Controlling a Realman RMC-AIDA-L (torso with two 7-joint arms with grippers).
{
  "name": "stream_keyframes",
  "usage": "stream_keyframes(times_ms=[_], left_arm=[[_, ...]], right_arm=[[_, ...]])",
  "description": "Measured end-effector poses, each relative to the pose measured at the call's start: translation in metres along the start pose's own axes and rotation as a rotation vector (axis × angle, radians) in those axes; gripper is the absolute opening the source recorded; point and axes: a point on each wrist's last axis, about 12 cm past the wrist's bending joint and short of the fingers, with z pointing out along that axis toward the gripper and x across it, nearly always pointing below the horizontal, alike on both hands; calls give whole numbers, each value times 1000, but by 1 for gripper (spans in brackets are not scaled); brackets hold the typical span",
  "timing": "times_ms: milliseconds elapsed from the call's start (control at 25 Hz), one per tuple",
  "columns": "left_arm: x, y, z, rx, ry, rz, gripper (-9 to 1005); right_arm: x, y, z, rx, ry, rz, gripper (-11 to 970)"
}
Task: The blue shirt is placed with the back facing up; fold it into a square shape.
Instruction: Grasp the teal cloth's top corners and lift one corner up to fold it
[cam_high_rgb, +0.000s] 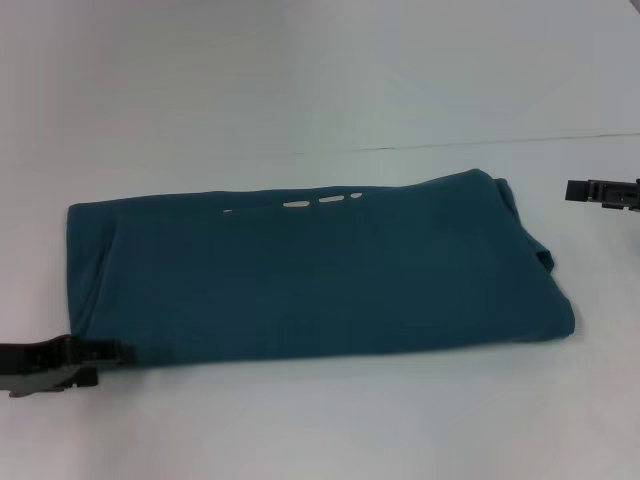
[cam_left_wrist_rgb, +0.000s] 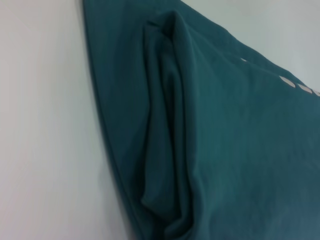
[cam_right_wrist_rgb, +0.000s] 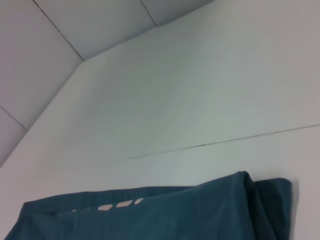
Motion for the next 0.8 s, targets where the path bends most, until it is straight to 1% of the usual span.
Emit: stream_keyframes(times_ms=[120, 640, 800], left_arm=[[-1, -3, 2, -1, 14, 2, 726], [-3, -2, 4, -37, 35, -5, 726], [-5, -2, 8, -52, 53, -2, 726]], right_arm=[[-1, 0, 0, -2, -6, 2, 926], [-4, 2, 0, -10, -21, 3, 924], [-6, 2, 0, -16, -34, 5, 924]])
